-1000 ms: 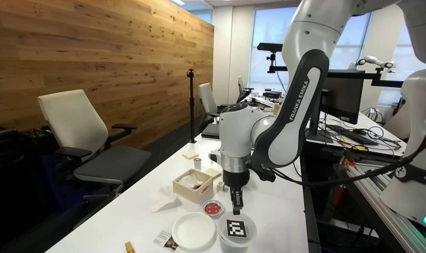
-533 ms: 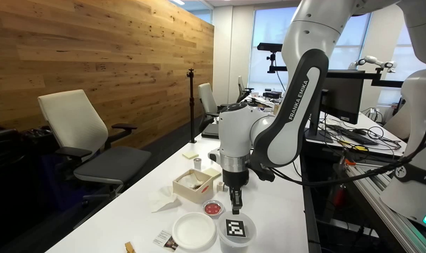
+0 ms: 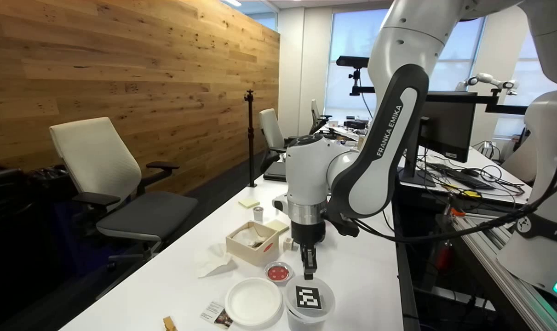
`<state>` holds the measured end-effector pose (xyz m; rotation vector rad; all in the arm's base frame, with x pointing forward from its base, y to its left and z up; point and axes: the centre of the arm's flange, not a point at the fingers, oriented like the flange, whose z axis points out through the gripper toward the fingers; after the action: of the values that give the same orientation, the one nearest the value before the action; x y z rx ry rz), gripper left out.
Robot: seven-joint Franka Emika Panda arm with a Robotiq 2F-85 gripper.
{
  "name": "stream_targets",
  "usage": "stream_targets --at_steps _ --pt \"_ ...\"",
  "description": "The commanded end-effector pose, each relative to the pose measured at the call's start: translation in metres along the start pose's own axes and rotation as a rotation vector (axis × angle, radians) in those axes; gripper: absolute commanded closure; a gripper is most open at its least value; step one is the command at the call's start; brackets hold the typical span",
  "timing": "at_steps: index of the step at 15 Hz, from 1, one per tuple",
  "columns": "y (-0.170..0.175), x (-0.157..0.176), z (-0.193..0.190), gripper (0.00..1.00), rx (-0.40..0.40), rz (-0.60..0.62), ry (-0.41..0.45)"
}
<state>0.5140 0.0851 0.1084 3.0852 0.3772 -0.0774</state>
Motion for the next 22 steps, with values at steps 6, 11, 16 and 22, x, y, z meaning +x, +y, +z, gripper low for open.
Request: stream_targets --at_steps 6,11,16,22 --pt "0.0034 -0.0003 0.001 0.99 -0.005 -0.021 -0.018" --pt "0.0028 0.0018 0.0048 0.99 -0.003 -0.03 -0.016" --pt "0.0029 0.0055 0.0033 0.99 -0.003 -0.039 -0.013" --pt "0.0043 0.0085 0.002 0.99 -0.002 -0.043 -0.007"
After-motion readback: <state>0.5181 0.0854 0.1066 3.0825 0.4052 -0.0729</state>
